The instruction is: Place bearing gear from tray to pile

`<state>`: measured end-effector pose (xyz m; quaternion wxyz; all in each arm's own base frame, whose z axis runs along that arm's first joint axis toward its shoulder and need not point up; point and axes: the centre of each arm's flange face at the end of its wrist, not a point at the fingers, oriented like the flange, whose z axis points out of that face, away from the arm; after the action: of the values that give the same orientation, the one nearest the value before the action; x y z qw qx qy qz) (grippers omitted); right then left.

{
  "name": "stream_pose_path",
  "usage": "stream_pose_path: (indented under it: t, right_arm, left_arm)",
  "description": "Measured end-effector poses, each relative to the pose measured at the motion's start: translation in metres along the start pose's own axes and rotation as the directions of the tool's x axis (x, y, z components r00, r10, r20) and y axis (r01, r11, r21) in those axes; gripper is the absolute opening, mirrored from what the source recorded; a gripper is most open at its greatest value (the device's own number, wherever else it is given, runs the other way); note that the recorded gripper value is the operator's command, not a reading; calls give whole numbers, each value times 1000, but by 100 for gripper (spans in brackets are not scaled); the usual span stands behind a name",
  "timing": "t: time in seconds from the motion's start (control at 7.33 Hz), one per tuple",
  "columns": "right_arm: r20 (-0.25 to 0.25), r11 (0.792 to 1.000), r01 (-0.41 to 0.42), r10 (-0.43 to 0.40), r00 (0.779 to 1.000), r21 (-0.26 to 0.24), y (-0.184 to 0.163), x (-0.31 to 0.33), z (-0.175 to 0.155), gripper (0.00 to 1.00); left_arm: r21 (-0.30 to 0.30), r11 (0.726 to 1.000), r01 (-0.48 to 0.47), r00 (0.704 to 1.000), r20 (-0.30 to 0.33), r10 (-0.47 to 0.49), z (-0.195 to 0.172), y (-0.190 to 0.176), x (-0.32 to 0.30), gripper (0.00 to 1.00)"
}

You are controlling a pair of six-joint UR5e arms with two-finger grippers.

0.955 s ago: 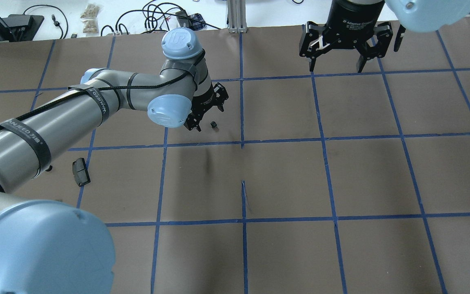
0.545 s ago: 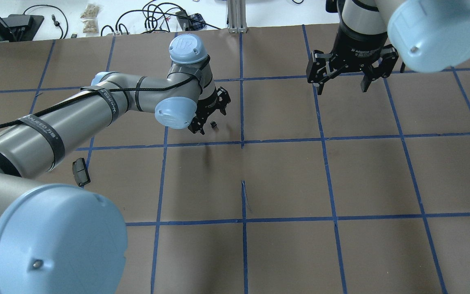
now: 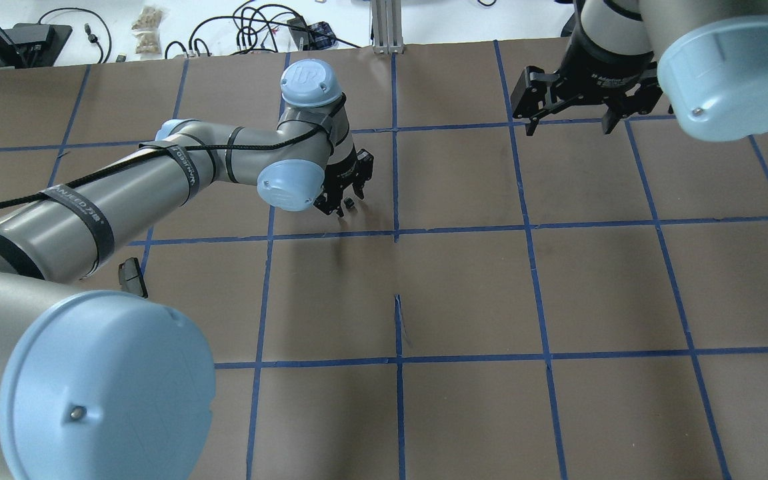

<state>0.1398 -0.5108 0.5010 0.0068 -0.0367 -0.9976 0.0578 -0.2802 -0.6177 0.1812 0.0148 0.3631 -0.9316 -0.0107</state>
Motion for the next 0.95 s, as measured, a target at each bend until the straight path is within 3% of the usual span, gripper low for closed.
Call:
stream_pose_path:
  t: [0.27, 0.55, 0.68, 0.95]
  right_arm:
    - [-2, 1000, -5, 5, 1000, -23, 2, 3, 2, 100]
    - [-9, 1000, -7, 6, 1000, -27, 2, 4, 2, 100]
    - [-10, 1000, -7, 6, 1000, -26, 3, 4, 2, 100]
    - [-13, 1000, -6, 5, 1000, -26, 3, 5, 2, 100]
  left_arm:
    - [22, 999, -46, 999, -13, 46, -15, -7, 2, 0]
    - [7, 979, -202, 979, 11, 202, -51, -51, -27, 0]
    - [-11, 944, -331, 943, 35, 331, -69, -84, -63, 0]
    - [-55, 845, -531, 841, 84, 534, -76, -142, -152, 0]
